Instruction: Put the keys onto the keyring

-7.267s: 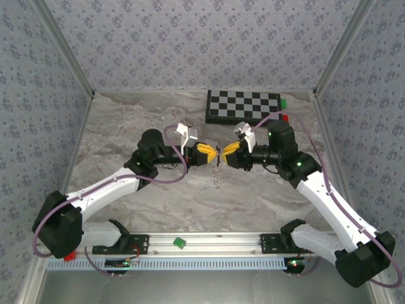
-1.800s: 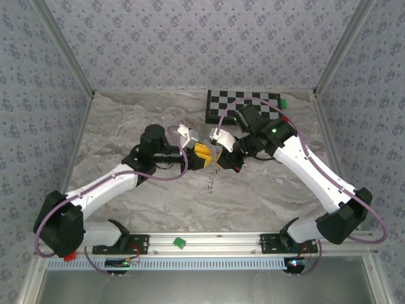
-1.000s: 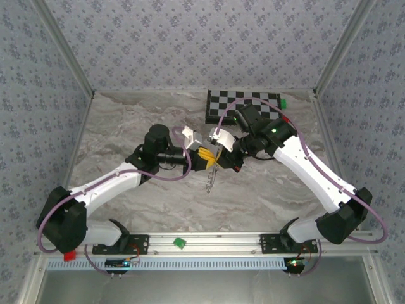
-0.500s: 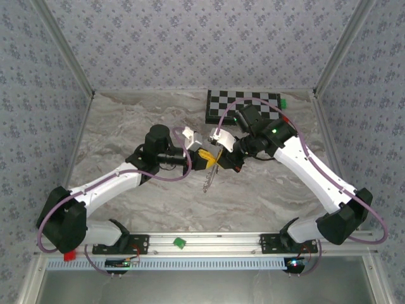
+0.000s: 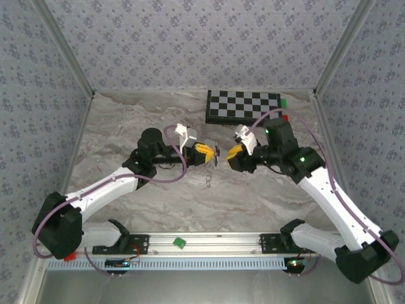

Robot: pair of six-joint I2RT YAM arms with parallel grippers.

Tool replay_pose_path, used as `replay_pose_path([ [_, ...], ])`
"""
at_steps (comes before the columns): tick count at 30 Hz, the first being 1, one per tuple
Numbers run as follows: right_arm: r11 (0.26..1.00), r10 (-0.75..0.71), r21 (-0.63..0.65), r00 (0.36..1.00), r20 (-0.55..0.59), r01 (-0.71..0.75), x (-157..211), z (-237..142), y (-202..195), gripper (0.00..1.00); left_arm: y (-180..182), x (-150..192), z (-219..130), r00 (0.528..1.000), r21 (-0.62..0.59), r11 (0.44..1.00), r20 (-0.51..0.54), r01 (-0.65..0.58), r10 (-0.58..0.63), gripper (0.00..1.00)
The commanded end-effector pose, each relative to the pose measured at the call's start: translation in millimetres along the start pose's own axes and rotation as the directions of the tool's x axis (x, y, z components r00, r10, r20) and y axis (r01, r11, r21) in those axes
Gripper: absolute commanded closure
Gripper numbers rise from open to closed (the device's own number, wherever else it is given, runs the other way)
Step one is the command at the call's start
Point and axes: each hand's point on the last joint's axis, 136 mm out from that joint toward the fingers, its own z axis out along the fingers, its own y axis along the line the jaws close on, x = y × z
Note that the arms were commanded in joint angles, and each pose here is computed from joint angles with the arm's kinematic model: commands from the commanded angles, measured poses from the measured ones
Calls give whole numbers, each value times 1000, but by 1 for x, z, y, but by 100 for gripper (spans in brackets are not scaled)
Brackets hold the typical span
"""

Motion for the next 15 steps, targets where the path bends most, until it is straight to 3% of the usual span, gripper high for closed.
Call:
replay_pose_path([
  [1,999,33,-30,971,235,-27,-38,-10,3,68,-7,-38,-5,988,-10,999,148,-37,38,100],
  [6,997,83,-40,914,397,-73,-52,-15,-1,70,-4,-53,-9,972,-34,999,231,-23,30,100],
  [15,993,105,-101,876,471,-65,-75,-15,0,72,-2,-67,-11,956,-52,998,290,-31,44,100],
])
